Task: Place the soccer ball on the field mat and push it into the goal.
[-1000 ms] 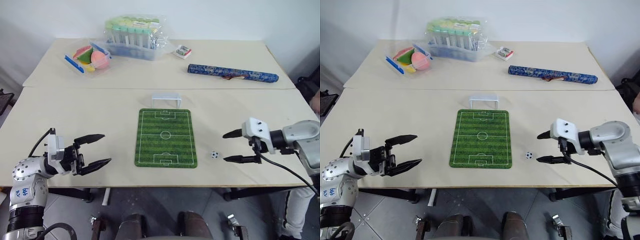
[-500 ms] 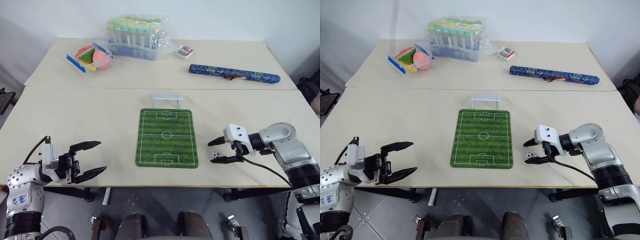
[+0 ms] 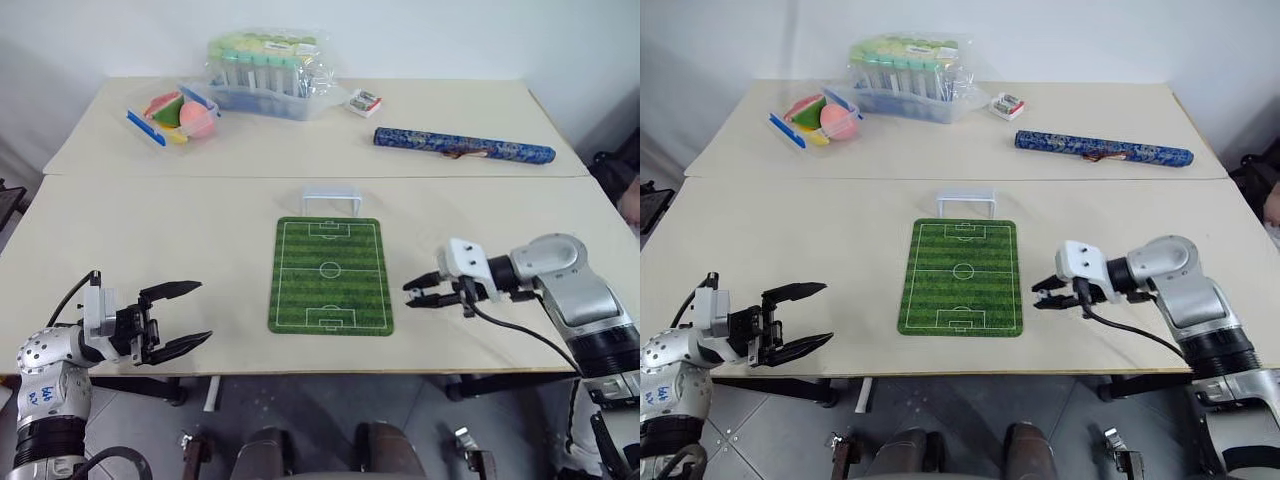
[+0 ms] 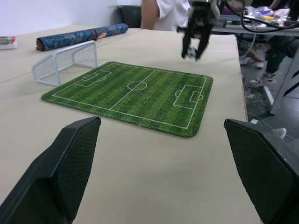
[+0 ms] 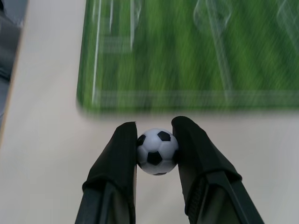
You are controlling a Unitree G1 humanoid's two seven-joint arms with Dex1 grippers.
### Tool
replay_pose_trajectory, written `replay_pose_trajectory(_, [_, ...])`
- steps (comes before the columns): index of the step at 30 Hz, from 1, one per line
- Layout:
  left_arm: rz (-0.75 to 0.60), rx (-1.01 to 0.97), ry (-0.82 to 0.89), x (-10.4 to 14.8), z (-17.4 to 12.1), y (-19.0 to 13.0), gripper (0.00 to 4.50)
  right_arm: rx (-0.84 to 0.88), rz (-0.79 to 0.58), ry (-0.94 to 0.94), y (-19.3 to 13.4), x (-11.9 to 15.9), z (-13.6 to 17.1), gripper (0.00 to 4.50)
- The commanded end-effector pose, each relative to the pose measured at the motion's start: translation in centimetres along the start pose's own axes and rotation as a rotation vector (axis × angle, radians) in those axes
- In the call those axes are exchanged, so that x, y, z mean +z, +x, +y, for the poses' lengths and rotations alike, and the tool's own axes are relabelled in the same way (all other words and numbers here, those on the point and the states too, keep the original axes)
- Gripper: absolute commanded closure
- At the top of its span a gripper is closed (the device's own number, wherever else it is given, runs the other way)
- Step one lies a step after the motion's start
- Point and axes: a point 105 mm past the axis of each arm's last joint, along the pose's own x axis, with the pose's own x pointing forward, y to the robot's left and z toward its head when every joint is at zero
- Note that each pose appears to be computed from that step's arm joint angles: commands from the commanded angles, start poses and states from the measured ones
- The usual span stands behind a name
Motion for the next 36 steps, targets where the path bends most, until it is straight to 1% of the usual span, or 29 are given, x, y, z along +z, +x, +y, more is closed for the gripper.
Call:
replay_pose_trajectory(1, [0.009,-0.028,0.024,-0.1,-0.2,-0.4,0.00,0.054,-0.051,-0.014,2.2,3.1,0.9,3.65])
replay_pose_trajectory(5, [0.024,-0.010,0.034,-0.5,-0.2,-0.8,0.00,0.147,-0.118,-0.024,6.7,5.2,2.1,3.65])
replay_pose_trajectory(7, [0.032,-0.006,0.031,-0.6,-0.5,-0.9,0.00,0.166,-0.129,-0.039,8.2,5.5,2.4,3.65])
replay_pose_trajectory(10, [0.078,0.001,0.025,-1.0,-1.0,-1.8,0.00,0.205,-0.138,-0.056,10.1,5.9,2.7,3.65])
replay_pose_trajectory(19, [0.109,0.020,0.028,-1.2,-1.8,-2.7,0.00,0.221,-0.122,-0.088,11.4,5.3,1.8,3.65])
replay_pose_trajectory(29, [0.106,0.035,0.040,-1.0,-1.8,-2.6,0.00,0.225,-0.096,-0.084,10.9,3.9,1.3,3.65])
replay_pose_trajectory(31, [0.105,0.036,0.041,-1.0,-1.7,-2.5,0.00,0.219,-0.093,-0.078,11.1,3.8,1.2,2.92])
replay_pose_trajectory(33, [0.103,0.036,0.043,-1.0,-1.6,-2.4,0.00,0.215,-0.091,-0.075,11.1,3.6,1.2,2.35])
replay_pose_trajectory(34, [0.101,0.037,0.043,-0.9,-1.6,-2.3,0.00,0.213,-0.092,-0.073,11.1,3.6,1.2,1.97])
replay_pose_trajectory(36, [0.099,0.038,0.044,-0.9,-1.5,-2.3,0.00,0.215,-0.096,-0.073,11.0,3.7,1.2,1.36])
